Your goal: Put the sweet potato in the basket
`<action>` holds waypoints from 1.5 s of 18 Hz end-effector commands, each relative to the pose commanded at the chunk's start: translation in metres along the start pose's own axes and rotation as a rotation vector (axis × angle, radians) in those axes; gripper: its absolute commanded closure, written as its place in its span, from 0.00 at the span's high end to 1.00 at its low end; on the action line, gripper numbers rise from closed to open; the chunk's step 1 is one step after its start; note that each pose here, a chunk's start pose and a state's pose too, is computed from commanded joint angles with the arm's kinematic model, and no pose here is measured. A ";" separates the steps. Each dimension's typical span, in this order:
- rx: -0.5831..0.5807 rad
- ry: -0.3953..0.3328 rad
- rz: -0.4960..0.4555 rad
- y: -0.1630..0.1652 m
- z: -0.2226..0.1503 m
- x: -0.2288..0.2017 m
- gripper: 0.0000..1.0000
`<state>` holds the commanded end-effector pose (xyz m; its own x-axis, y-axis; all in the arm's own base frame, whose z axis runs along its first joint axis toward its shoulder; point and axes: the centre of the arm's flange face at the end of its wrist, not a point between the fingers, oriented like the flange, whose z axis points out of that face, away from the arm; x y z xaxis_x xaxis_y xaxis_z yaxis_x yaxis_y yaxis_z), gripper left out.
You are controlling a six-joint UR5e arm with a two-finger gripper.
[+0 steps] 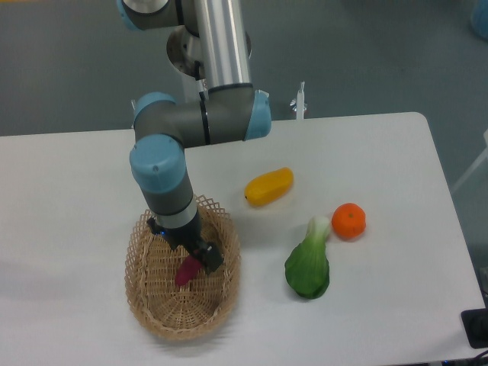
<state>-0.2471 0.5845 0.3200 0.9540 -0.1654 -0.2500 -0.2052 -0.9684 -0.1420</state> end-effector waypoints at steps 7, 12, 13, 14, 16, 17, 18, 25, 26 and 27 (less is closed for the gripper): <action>0.022 -0.123 -0.064 0.042 -0.071 -0.092 1.00; -0.036 -0.096 0.081 0.083 -0.094 -0.120 1.00; -0.048 -0.088 0.107 0.093 -0.097 -0.126 1.00; -0.057 -0.084 0.129 0.103 -0.104 -0.134 1.00; -0.074 -0.062 0.174 0.117 -0.111 -0.147 1.00; -0.075 -0.053 0.197 0.124 -0.111 -0.152 1.00; -0.068 -0.049 0.214 0.128 -0.111 -0.156 1.00; -0.038 -0.037 0.235 0.160 -0.111 -0.176 1.00; -0.038 -0.037 0.235 0.160 -0.112 -0.175 1.00; -0.036 -0.038 0.234 0.160 -0.113 -0.176 1.00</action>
<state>-0.4229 0.4374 0.4494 0.8724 -0.3795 -0.3080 -0.4110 -0.9106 -0.0421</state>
